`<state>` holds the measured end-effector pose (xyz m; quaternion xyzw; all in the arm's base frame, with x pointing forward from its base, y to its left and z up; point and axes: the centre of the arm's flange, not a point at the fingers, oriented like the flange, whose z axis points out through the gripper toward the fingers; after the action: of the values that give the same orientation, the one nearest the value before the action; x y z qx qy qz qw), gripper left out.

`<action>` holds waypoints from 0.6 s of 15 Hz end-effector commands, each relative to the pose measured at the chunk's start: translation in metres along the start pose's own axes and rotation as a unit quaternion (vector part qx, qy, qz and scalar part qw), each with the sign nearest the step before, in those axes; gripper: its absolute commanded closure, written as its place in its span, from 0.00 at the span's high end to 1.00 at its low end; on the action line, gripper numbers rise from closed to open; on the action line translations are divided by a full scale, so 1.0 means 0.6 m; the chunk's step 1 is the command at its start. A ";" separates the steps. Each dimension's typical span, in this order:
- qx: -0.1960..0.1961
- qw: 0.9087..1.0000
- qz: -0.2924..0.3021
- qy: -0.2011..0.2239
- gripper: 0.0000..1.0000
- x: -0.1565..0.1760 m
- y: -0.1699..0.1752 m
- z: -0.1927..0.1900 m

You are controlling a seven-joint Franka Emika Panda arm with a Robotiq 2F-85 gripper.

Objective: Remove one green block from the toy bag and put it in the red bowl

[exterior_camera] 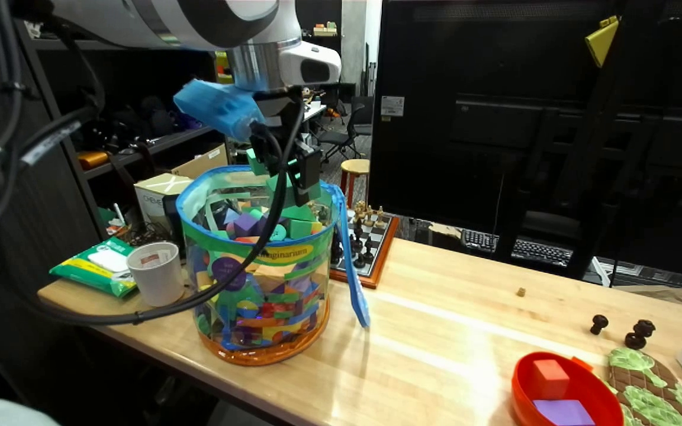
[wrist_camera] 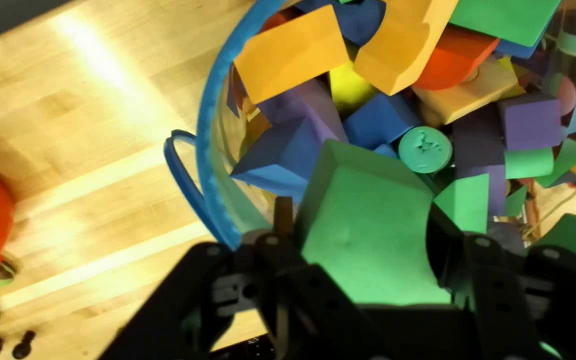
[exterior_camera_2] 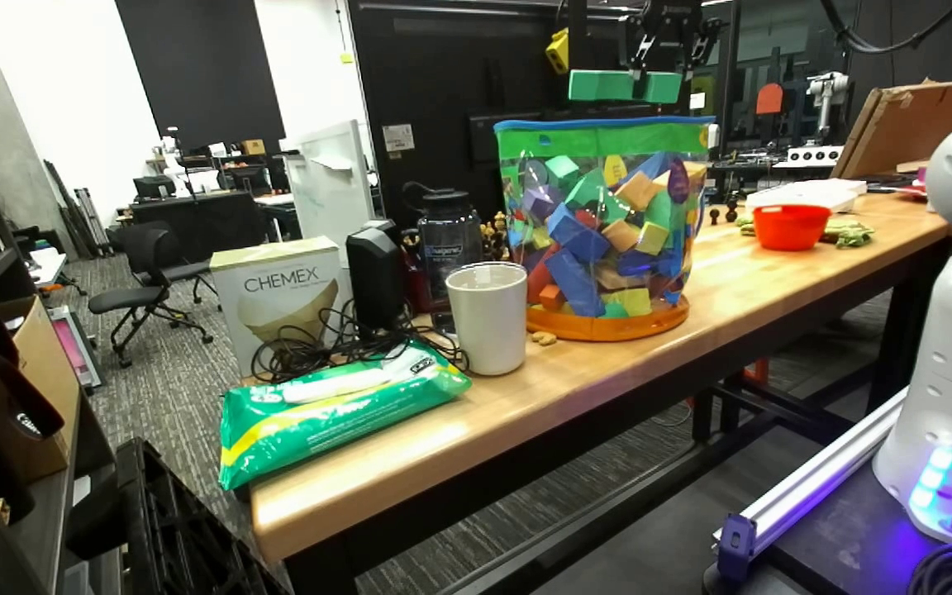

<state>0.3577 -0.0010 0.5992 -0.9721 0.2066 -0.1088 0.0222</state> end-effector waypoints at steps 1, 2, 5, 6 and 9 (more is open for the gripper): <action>0.020 0.995 0.098 0.000 0.35 -0.006 0.060 0.026; 0.024 0.992 0.124 -0.003 0.35 -0.004 0.077 0.042; 0.038 0.979 0.201 0.000 0.35 -0.012 0.121 0.081; 0.043 0.973 0.226 0.003 0.35 -0.017 0.133 0.089; 0.062 0.959 0.276 0.016 0.35 -0.038 0.166 0.098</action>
<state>0.3391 -0.0785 0.5414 -0.8982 0.4177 -0.1064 0.0860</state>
